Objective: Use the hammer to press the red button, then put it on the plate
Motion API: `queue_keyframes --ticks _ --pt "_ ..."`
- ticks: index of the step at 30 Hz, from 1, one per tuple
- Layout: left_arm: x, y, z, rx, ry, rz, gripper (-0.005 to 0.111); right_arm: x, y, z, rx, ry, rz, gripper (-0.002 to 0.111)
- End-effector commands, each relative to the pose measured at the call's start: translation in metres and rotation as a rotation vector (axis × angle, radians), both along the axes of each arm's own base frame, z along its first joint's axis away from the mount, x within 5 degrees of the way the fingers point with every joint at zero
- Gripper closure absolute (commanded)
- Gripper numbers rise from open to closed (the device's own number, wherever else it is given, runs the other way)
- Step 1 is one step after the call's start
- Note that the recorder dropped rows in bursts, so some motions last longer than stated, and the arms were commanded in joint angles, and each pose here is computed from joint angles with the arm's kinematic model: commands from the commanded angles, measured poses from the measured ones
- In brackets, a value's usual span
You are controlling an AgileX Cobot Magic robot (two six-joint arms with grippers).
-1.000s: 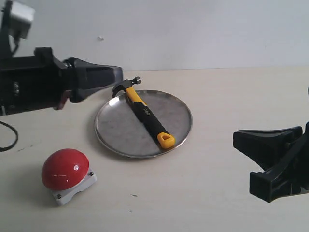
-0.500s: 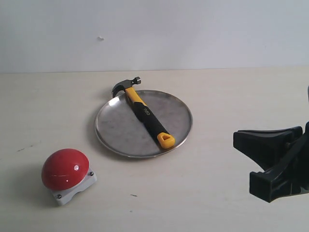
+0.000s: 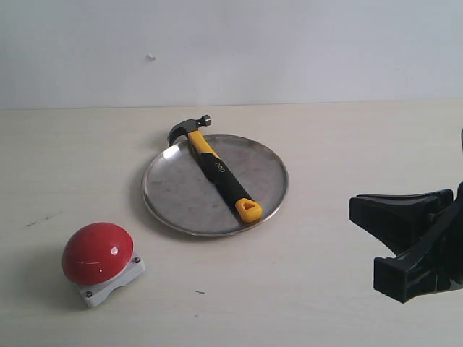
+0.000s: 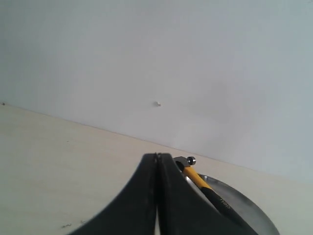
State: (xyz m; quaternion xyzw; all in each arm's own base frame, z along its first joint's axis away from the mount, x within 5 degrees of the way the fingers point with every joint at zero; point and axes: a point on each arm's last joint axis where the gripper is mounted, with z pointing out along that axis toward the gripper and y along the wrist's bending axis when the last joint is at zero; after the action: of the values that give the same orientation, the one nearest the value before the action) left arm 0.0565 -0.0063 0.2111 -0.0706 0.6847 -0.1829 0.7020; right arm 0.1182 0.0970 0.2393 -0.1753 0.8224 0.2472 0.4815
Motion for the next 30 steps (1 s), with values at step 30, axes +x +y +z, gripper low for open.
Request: queue_keyframes --ticks 30 --pt "-0.001 -0.002 -0.014 0.345 0.091 -0.022 0.107 -0.001 0.0 -0.001 0.018 0.012 -0.006 0.108"
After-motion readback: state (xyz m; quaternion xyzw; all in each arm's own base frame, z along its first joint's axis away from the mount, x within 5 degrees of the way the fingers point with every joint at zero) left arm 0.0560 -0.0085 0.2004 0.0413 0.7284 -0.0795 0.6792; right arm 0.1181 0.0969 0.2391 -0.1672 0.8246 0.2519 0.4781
